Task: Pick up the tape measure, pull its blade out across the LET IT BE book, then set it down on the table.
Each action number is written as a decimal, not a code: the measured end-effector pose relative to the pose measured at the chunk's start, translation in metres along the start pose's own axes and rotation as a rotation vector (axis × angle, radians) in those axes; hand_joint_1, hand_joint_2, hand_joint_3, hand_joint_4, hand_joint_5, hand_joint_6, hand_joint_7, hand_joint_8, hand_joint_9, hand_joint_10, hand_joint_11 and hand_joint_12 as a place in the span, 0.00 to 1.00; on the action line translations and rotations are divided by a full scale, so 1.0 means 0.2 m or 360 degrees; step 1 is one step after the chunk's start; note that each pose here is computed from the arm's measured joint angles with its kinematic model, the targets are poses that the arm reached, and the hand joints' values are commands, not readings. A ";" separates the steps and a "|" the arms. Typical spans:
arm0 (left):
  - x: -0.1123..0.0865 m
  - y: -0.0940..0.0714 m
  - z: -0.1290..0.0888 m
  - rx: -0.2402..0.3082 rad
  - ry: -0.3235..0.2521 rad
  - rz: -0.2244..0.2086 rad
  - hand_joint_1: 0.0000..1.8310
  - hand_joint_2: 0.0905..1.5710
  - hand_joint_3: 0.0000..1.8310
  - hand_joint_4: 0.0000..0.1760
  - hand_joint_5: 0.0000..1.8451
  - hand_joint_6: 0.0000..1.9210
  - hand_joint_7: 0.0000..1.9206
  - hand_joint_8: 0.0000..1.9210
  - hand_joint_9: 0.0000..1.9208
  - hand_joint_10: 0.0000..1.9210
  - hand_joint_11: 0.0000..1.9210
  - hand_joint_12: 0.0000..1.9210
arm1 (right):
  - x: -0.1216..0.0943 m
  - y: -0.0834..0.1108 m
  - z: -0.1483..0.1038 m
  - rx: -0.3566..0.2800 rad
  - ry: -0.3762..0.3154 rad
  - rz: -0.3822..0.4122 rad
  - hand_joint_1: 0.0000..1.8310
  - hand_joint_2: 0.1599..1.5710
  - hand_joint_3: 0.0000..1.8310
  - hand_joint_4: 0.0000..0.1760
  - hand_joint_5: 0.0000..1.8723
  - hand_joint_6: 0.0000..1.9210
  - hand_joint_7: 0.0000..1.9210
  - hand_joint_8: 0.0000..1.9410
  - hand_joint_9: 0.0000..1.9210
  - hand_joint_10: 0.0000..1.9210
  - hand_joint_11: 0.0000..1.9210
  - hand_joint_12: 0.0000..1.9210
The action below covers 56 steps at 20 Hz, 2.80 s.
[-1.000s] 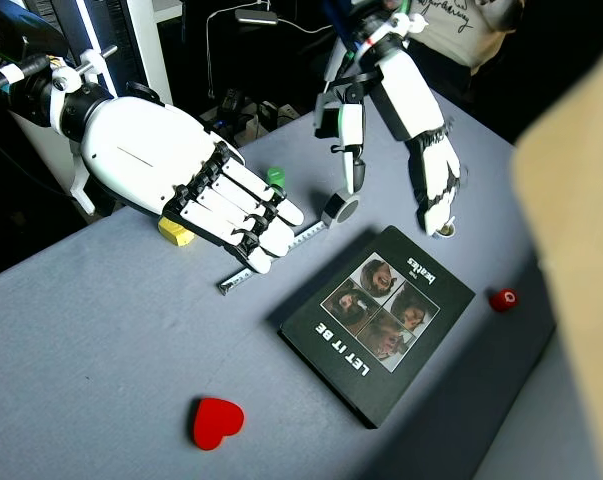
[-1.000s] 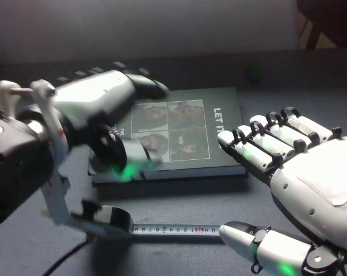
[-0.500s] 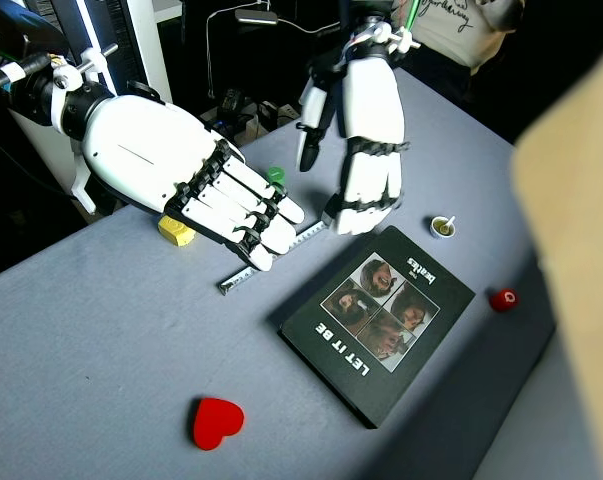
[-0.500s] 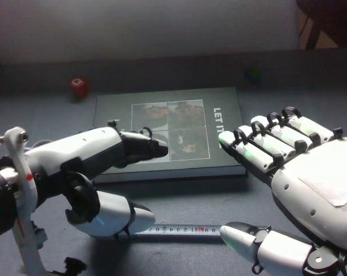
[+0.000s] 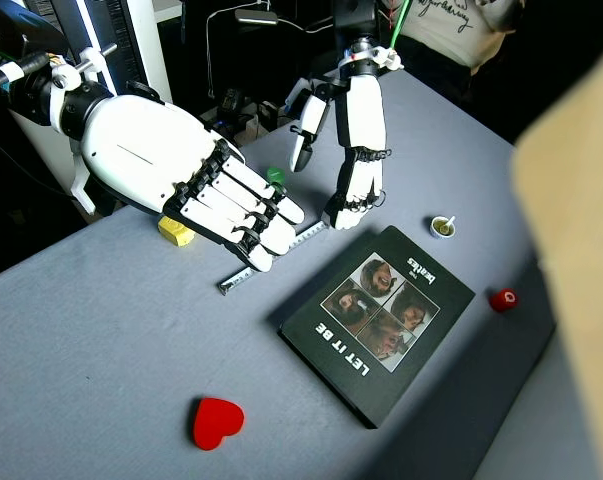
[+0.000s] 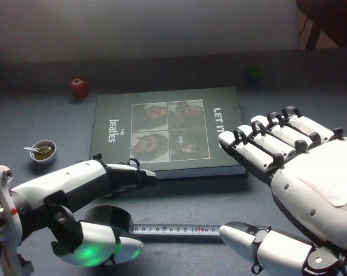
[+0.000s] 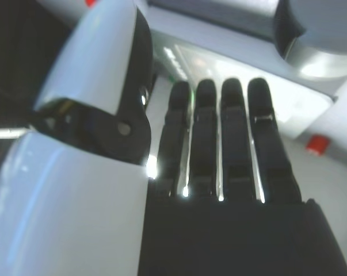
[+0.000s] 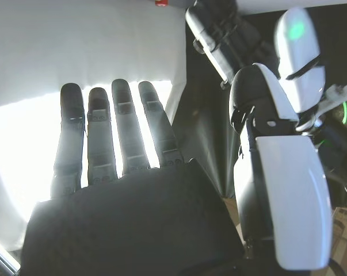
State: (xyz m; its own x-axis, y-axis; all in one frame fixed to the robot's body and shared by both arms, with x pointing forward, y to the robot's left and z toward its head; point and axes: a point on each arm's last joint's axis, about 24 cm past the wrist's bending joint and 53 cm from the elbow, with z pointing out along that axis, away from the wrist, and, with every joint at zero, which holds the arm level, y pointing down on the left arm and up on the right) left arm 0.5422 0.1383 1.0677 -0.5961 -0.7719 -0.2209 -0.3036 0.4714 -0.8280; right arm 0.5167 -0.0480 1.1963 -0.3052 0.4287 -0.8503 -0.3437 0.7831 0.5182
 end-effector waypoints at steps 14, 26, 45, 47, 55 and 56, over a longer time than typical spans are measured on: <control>-0.06 0.10 0.03 -0.0010 -0.0080 0.0018 0.65 0.65 0.00 0.00 0.18 0.00 0.18 0.00 0.17 0.00 0.06 0.36 | -0.01 0.01 0.00 -0.0009 -0.0010 0.0024 0.09 0.75 0.00 0.00 0.06 0.00 0.08 0.00 0.05 0.00 0.00 0.28; -0.17 0.16 0.04 -0.0013 -0.0198 0.0038 0.65 0.65 0.00 0.00 0.19 0.00 0.20 0.01 0.19 0.01 0.07 0.35 | -0.01 0.02 0.00 -0.0018 -0.0018 0.0031 0.10 0.75 0.00 0.01 0.05 0.00 0.08 0.00 0.04 0.00 0.00 0.30; -0.16 0.31 0.03 -0.0101 -0.0212 0.0084 0.65 0.67 0.00 0.00 0.20 0.00 0.20 0.00 0.18 0.00 0.07 0.34 | -0.01 0.02 -0.01 -0.0019 -0.0017 0.0034 0.10 0.75 0.00 0.00 0.07 0.00 0.08 0.00 0.05 0.00 0.00 0.29; -0.16 0.32 0.03 -0.0105 -0.0218 0.0089 0.65 0.67 0.00 0.00 0.20 0.00 0.20 0.01 0.18 0.00 0.07 0.34 | -0.01 0.02 -0.01 -0.0018 -0.0018 0.0033 0.10 0.75 0.00 0.00 0.06 0.00 0.08 0.00 0.05 0.00 0.00 0.29; -0.17 0.32 0.05 -0.0089 -0.0231 0.0113 0.65 0.67 0.00 0.00 0.22 0.00 0.24 0.00 0.21 0.00 0.07 0.34 | -0.01 0.03 -0.01 -0.0027 -0.0015 0.0033 0.10 0.75 0.00 0.00 0.08 0.01 0.08 0.00 0.05 0.00 0.00 0.31; -0.17 0.32 0.05 -0.0088 -0.0232 0.0116 0.65 0.67 0.00 0.00 0.23 0.01 0.24 0.00 0.21 0.00 0.07 0.34 | -0.01 0.02 -0.01 -0.0026 -0.0015 0.0033 0.10 0.75 0.00 0.00 0.07 0.00 0.09 0.00 0.05 0.00 0.00 0.30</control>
State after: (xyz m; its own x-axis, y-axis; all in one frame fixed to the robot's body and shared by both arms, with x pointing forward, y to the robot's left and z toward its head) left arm 0.5500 0.1904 1.0180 -0.5049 -0.7867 -0.3552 -0.3066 0.5481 -0.7782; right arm 0.5142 -0.0454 1.2002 -0.3039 0.4494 -0.8400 -0.3520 0.7664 0.5374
